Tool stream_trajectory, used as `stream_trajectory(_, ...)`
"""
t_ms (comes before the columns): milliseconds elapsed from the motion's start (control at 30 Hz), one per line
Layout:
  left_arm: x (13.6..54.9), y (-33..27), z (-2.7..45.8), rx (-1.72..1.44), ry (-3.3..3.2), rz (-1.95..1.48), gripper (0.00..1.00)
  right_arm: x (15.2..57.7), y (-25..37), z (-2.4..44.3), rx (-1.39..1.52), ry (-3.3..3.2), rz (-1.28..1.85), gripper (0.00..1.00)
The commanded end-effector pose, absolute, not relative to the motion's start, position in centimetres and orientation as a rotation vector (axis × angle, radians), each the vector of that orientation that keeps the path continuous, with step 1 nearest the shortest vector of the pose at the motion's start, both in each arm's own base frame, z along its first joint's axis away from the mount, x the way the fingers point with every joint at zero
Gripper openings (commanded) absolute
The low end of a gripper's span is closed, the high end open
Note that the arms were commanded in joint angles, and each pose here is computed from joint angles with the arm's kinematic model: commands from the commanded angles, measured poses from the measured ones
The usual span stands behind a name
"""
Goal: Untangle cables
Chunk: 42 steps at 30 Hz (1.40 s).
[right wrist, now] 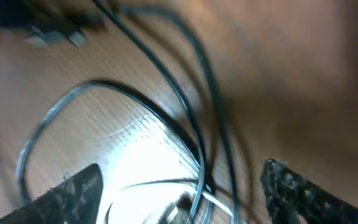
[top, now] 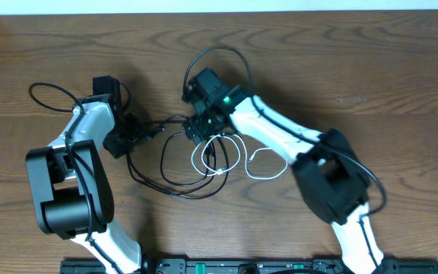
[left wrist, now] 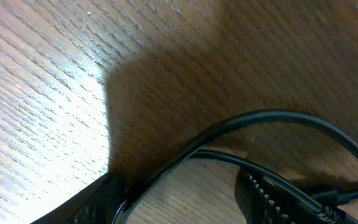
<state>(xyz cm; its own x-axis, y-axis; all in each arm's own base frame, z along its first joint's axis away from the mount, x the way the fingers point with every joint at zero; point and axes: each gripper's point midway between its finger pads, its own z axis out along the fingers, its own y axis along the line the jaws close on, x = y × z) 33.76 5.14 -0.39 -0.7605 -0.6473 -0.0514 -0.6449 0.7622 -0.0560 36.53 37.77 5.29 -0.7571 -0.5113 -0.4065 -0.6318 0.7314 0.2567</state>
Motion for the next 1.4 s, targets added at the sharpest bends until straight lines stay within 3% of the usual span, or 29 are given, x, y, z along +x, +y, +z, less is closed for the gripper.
stream_trajectory(0, 32.7, 4.3, -2.5, -1.101, 2.941, -0.106, 0.63, 39.1, 36.0, 12.8, -0.805, 2.476, 0.477, 0.85)
stream_trajectory(400, 32.6, 4.3, -2.5, -1.095, 2.943, -0.107, 0.62, 40.5, 29.7, 11.3, -0.631, 2.628, 0.264, 0.99)
stream_trajectory(433, 32.7, 4.3, -2.5, -1.095, 2.943, -0.11, 0.57, 40.5, 29.5, 11.2, -0.618, 2.64, 0.261, 0.99)
stream_trajectory(533, 32.6, 4.3, -2.5, -1.095, 2.944, -0.11, 0.08, 40.2, 28.4, 10.4, -0.601, 2.683, 0.234, 0.99)
stream_trajectory(600, 32.6, 4.3, -2.5, -1.095, 2.945, -0.11, 0.08, 40.2, 28.0, 10.1, -0.595, 2.697, 0.226, 0.97)
stream_trajectory(767, 33.1, 3.0, -2.0, -0.979, 2.974, -0.23, 0.08, 39.6, 27.4, 9.1, -0.54, 2.743, 0.227, 0.7)
stream_trajectory(900, 33.7, 2.1, -0.9, -0.901, 2.965, -0.33, 0.07, 38.1, 28.0, 8.1, -0.548, 2.791, 0.289, 0.09)
stream_trajectory(933, 33.8, 1.7, -0.7, -0.876, 2.963, -0.362, 0.07, 37.7, 28.1, 7.7, -0.535, 2.808, 0.294, 0.01)
stream_trajectory(1100, 34.5, 0.0, 0.2, -0.756, 2.953, -0.53, 0.08, 36.3, 28.2, 5.7, -0.447, 2.863, 0.297, 0.03)
stream_trajectory(1133, 34.5, -0.4, 0.3, -0.734, 2.952, -0.563, 0.08, 36.0, 28.2, 5.3, -0.453, 2.865, 0.296, 0.13)
stream_trajectory(1200, 34.5, -0.5, 0.4, -0.727, 2.951, -0.58, 0.08, 35.7, 28.2, 4.7, -0.461, 2.868, 0.294, 0.44)
stream_trajectory(1267, 34.5, -0.5, 0.4, -0.728, 2.951, -0.58, 0.08, 35.4, 28.2, 4.1, -0.464, 2.872, 0.292, 0.56)
stream_trajectory(1367, 34.5, -0.5, 0.4, -0.729, 2.951, -0.58, 0.13, 35.5, 27.8, 3.5, -0.458, 2.865, 0.266, 0.64)
